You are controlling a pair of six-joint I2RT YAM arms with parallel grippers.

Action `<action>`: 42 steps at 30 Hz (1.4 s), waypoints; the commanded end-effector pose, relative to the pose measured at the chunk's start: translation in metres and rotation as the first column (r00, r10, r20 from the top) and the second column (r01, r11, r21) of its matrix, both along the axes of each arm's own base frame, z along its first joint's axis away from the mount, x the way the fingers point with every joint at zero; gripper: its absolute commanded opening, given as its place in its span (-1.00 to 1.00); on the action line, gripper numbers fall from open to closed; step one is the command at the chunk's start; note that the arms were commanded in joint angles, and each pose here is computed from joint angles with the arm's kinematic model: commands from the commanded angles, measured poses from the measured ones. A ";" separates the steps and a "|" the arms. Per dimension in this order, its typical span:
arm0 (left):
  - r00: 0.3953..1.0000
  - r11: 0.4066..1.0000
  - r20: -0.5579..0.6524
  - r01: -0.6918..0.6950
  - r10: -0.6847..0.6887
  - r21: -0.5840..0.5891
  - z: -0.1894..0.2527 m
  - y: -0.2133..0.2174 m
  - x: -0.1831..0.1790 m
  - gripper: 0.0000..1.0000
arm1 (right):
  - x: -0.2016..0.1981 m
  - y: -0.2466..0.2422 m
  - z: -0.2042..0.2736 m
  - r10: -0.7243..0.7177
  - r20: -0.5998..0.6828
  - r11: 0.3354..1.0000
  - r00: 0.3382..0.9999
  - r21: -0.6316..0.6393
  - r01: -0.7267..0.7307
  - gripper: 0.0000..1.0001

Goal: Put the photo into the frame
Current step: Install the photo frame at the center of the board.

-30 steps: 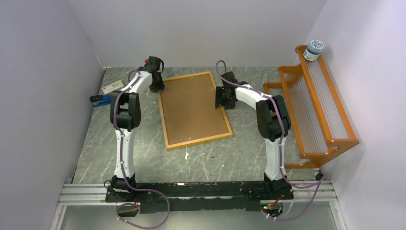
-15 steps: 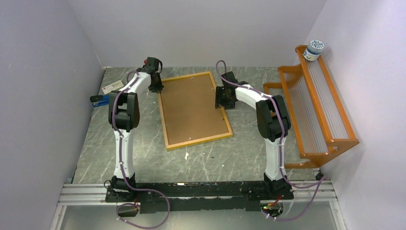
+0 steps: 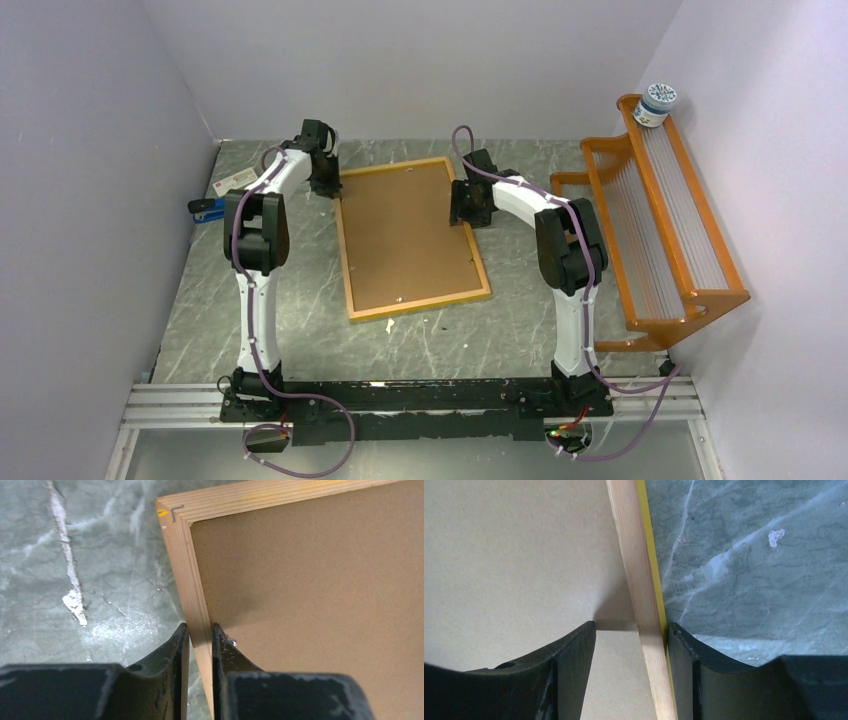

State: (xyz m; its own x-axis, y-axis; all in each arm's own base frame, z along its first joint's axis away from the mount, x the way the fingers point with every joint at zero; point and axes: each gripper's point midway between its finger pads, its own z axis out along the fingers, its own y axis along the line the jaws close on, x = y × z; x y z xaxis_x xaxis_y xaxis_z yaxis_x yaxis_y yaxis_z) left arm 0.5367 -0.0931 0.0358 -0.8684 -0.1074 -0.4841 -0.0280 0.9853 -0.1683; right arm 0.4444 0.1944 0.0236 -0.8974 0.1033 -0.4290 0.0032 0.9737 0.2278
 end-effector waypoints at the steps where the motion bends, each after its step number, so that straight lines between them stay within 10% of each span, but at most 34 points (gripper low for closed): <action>1: 0.964 0.976 -0.162 0.200 -0.212 -0.086 -0.016 -0.027 -0.046 -0.58 | 0.004 -0.002 -0.001 -0.010 -0.004 1.000 1.000 0.010 0.010 0.17; 23: 0.923 0.918 -0.120 0.336 -0.365 -0.208 0.008 -0.035 -0.062 -0.10 | 0.007 -0.017 0.000 -0.066 -0.025 0.998 0.997 0.016 0.066 0.28; 29: 0.984 0.959 -0.067 0.142 -0.163 -0.245 0.029 -0.036 -0.038 0.27 | 0.011 -0.018 0.006 -0.078 -0.009 0.997 0.997 0.018 0.079 0.30; 35: 0.976 0.966 -0.171 -0.166 0.133 -0.196 0.015 -0.017 -0.038 0.19 | 0.010 -0.023 0.002 -0.106 -0.008 0.994 0.994 -0.003 0.106 0.30; 42: 0.968 0.956 -0.185 -0.209 0.171 -0.206 0.005 -0.018 -0.035 0.16 | 0.014 -0.020 0.001 -0.075 -0.004 0.997 0.997 0.006 0.075 0.30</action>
State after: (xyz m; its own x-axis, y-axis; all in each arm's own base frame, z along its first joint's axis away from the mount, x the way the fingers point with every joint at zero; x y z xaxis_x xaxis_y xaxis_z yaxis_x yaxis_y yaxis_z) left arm 0.4945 -0.1169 0.0305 -0.9183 -0.3012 -0.2569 -0.1981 0.9115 -0.3605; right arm 0.4503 0.1820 0.0247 -0.8946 0.1757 -0.4108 0.0734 0.9647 0.2528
